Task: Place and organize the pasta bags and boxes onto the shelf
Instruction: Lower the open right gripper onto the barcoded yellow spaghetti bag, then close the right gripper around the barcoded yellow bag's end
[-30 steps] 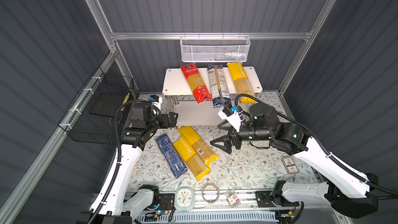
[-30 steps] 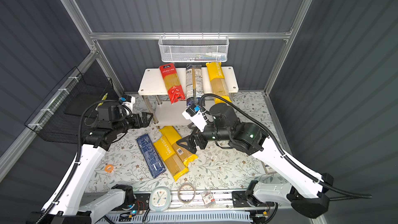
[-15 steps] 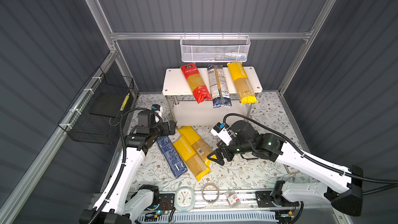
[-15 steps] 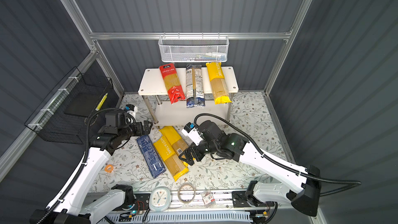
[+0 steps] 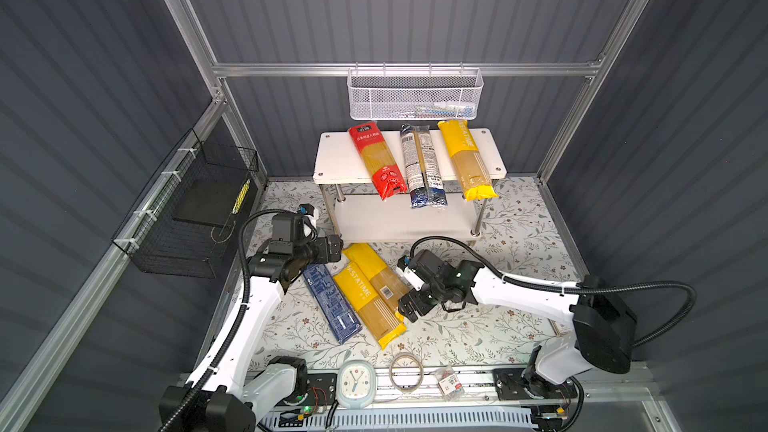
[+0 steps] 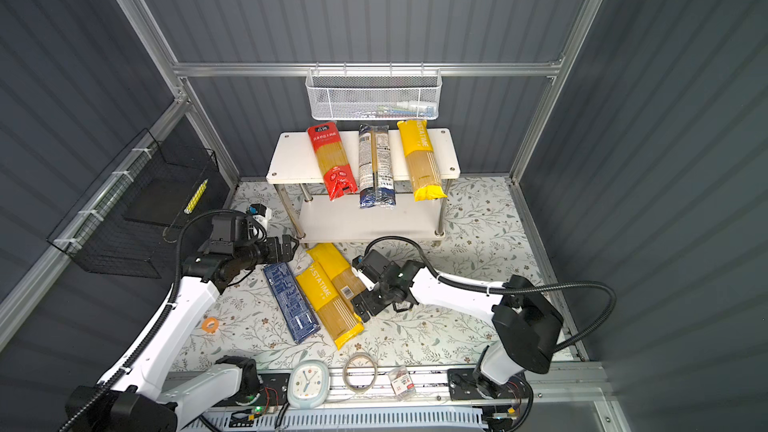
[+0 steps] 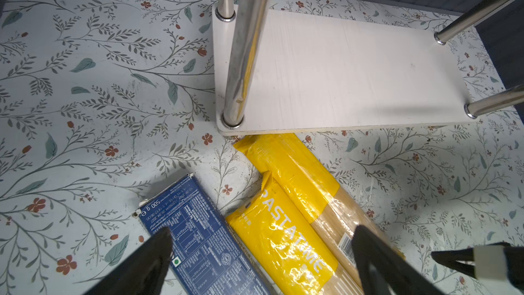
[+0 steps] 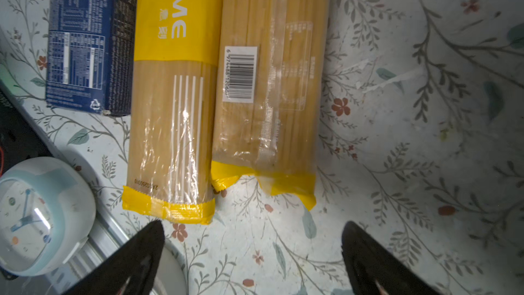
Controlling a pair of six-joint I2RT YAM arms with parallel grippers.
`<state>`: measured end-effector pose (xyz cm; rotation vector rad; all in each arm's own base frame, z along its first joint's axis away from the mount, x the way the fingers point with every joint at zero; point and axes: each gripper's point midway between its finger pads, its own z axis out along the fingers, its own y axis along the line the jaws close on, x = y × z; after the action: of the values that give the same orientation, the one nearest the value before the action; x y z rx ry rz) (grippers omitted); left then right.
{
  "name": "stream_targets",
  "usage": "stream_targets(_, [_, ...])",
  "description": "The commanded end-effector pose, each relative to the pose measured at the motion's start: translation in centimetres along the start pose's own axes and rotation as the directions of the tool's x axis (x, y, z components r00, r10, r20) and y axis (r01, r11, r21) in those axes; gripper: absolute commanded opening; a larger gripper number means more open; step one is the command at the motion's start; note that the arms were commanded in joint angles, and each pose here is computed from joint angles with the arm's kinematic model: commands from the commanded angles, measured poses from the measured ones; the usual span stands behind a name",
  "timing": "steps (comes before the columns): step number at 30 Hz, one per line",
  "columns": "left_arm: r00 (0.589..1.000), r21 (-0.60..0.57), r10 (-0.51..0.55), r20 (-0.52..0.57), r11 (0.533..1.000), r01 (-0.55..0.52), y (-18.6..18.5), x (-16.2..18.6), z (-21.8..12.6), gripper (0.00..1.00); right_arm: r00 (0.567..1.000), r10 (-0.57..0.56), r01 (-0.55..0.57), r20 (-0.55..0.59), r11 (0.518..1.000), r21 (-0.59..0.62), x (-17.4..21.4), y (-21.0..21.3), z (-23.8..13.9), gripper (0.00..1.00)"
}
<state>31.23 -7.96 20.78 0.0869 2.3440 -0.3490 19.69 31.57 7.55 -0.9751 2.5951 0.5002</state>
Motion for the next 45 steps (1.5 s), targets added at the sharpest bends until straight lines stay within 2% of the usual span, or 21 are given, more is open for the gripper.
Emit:
stream_targets(1, [1.0,0.006,0.011,0.008,1.0,-0.011,0.0,0.2,-0.5,1.0,0.999,-0.02,0.021,0.05,1.0,-0.019,-1.6,0.5,1.7,0.98])
stream_targets(5, [1.0,0.003,0.012,-0.002,1.0,-0.012,0.0,0.2,-0.3,1.0,0.997,-0.02,0.02,0.074,1.0,0.0,-2.3,0.1,3.0,0.97])
stream_targets(12, [1.0,0.014,0.012,-0.001,1.0,-0.012,-0.2,0.2,-0.4,1.0,0.996,-0.05,0.04,0.077,0.991,0.126,-2.4,-2.1,3.5,0.98])
stream_targets(45, [1.0,0.027,0.016,-0.001,1.0,-0.016,-0.4,0.2,-0.4,1.0,0.995,-0.099,0.1,-0.01,0.99,0.1,-2.1,-0.9,7.2,0.98])
